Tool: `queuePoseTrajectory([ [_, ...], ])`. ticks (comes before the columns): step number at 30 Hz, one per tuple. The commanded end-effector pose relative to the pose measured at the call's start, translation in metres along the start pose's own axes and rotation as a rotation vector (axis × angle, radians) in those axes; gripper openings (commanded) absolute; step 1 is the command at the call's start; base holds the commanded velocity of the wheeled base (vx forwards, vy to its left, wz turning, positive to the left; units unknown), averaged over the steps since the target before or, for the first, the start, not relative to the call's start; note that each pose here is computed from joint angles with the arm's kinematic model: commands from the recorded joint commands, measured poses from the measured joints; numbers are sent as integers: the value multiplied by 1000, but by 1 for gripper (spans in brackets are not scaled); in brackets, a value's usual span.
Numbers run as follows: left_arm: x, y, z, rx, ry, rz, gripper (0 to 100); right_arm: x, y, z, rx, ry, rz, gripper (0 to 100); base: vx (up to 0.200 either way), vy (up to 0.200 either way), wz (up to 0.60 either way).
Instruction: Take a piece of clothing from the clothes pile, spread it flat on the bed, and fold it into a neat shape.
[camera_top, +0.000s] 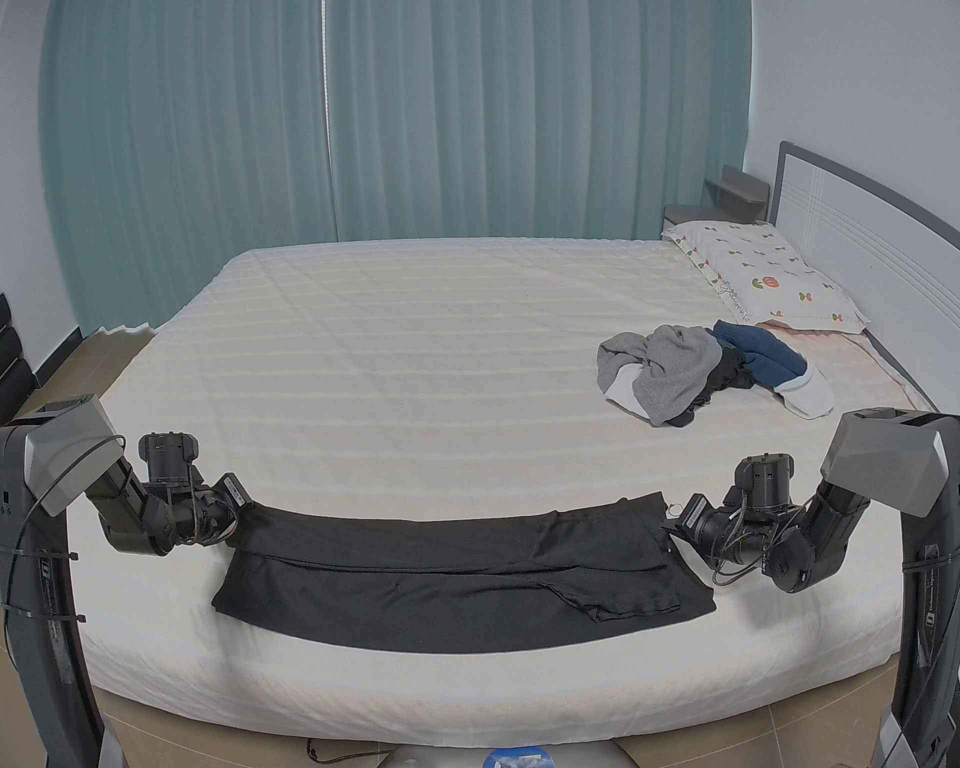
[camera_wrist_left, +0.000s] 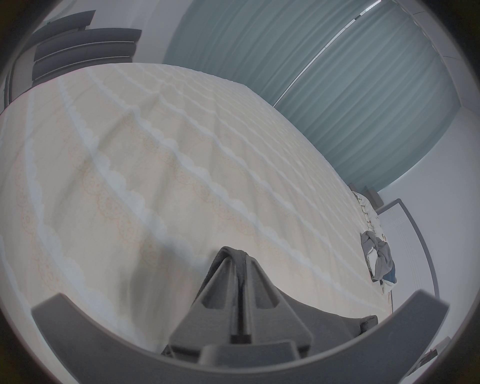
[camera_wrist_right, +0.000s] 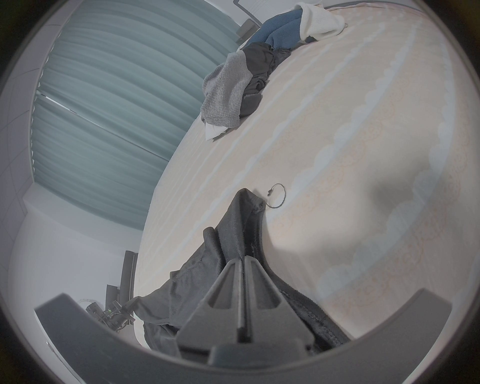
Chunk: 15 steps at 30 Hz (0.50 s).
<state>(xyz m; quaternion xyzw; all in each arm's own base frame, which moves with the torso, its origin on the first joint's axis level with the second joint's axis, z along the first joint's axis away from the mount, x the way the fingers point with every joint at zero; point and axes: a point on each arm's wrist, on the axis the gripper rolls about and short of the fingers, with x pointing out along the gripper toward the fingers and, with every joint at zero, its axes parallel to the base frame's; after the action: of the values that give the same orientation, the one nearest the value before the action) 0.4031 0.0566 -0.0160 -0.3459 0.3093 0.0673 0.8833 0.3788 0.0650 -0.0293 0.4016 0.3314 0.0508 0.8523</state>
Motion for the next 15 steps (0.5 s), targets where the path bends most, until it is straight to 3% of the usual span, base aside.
queuePoseTrajectory([
  [1,-1,0,1,-3,-1,0,100,1,-1,-2,2,7,-3,100,0,0,0],
  [7,-2,0,3,-12,-7,0,100,-6,2,3,11,-9,12,100,0,0,0],
  [12,-15,-1,14,-77,-34,-7,100,-19,4,13,40,-34,22,100,0,0,0],
  [13,-28,-3,26,-95,-59,-30,100,-24,5,16,71,-35,33,100,0,0,0],
  [15,-38,-4,28,-94,-41,-63,100,-29,5,15,90,-8,48,100,0,0,0],
])
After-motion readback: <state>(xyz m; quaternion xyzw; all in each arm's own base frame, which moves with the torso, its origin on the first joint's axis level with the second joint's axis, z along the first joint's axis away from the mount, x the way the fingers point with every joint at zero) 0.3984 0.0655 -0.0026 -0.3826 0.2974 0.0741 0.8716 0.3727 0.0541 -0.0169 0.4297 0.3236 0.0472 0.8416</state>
